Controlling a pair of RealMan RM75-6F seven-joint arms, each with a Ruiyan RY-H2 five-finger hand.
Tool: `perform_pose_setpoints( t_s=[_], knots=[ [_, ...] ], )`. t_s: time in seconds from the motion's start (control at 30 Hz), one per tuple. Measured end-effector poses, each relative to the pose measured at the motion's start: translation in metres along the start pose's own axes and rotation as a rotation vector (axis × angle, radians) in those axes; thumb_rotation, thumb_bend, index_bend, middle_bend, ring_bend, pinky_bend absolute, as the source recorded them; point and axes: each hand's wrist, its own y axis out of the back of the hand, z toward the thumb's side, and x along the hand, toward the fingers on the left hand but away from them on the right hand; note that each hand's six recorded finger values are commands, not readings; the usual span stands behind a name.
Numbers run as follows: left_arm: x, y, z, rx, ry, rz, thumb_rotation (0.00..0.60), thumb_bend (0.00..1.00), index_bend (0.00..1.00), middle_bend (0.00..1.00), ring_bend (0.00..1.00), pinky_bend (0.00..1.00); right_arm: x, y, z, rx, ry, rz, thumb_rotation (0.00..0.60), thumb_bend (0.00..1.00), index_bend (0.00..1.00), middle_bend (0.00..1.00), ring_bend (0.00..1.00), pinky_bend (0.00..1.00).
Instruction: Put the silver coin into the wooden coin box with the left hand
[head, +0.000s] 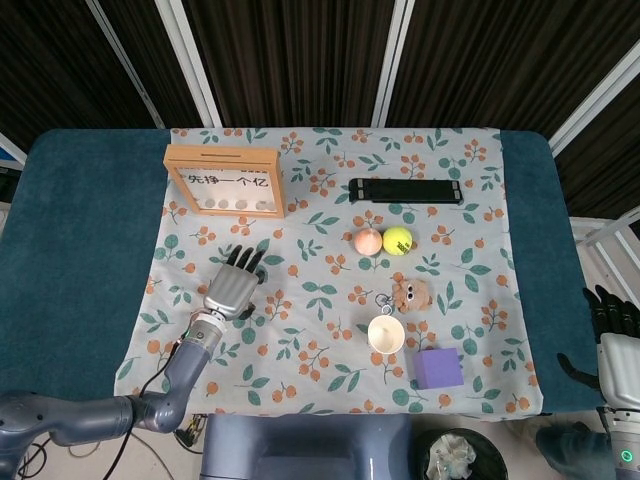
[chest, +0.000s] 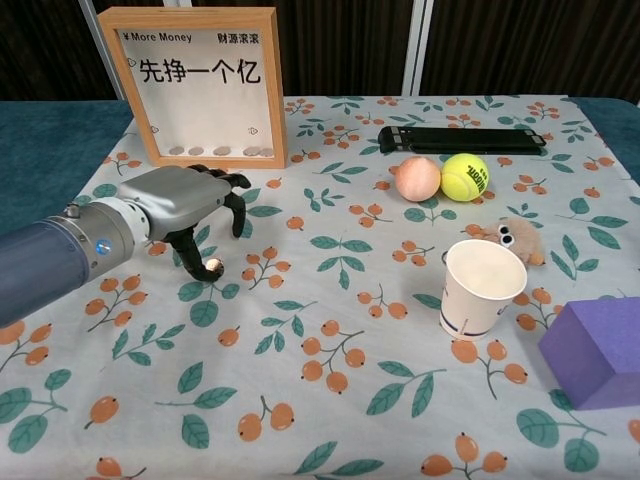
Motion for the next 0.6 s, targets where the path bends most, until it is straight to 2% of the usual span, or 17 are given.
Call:
perform_pose_setpoints(
  t_s=[0.17, 0.6],
  knots=[
    [-0.0006, -0.0051, 0.0007, -0.001, -0.002, -0.011, 0.6, 0.12, 0.46, 0.02, 0.0, 0.0, 0.0005, -0.0007, -0.0004, 0.001, -0.001, 0.005, 0.6, 0.26, 0.02, 0.0, 0.0, 0.0],
    [-0.003, -0.005, 0.0021, -0.019, -0.013, 0.002, 0.6, 0.23, 0.6, 0.04, 0.0, 0.0, 0.0008, -0.0016, 0.0, -0.003, -0.001, 0.009, 0.6, 0.26, 0.02, 0.0, 0.0, 0.0]
  ],
)
